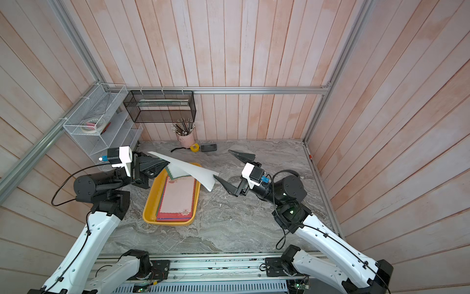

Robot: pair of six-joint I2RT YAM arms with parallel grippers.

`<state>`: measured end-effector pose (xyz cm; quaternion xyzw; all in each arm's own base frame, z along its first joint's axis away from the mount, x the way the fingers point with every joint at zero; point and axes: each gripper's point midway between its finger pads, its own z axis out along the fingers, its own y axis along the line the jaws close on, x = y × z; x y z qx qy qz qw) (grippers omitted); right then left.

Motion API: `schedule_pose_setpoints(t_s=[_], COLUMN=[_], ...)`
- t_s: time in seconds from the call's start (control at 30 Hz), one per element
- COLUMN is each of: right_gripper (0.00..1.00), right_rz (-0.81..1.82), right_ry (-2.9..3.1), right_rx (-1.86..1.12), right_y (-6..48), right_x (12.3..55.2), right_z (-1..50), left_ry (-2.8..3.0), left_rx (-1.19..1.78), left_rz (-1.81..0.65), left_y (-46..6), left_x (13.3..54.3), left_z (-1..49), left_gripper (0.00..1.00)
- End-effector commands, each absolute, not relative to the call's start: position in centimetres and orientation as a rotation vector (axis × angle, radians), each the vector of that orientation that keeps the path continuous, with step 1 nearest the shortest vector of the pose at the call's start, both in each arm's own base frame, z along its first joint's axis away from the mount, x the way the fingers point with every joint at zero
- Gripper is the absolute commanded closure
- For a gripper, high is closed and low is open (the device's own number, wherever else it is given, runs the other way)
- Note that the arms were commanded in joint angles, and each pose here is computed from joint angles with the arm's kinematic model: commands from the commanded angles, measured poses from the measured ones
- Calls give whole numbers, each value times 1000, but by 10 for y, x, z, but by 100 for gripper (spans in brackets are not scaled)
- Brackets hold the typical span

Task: Take out the stationery paper from the storage box
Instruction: Pick up the stationery paper from the storage box.

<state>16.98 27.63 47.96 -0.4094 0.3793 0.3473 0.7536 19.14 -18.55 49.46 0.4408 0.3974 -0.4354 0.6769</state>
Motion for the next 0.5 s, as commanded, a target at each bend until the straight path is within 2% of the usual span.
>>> schedule_pose_setpoints(t_s=[0.0, 0.47], right_gripper=[14, 14], right_rz=[823, 664], right_ry=[764, 728], right_rx=[-933, -907], right_y=[277, 240], right_x=[154, 135], right_z=[494, 512], left_ry=[883, 907], left_rx=[977, 962], left_rz=[-1001, -993], left_y=[-185, -183], left_x=[183, 179], left_z=[500, 506], left_gripper=[100, 100])
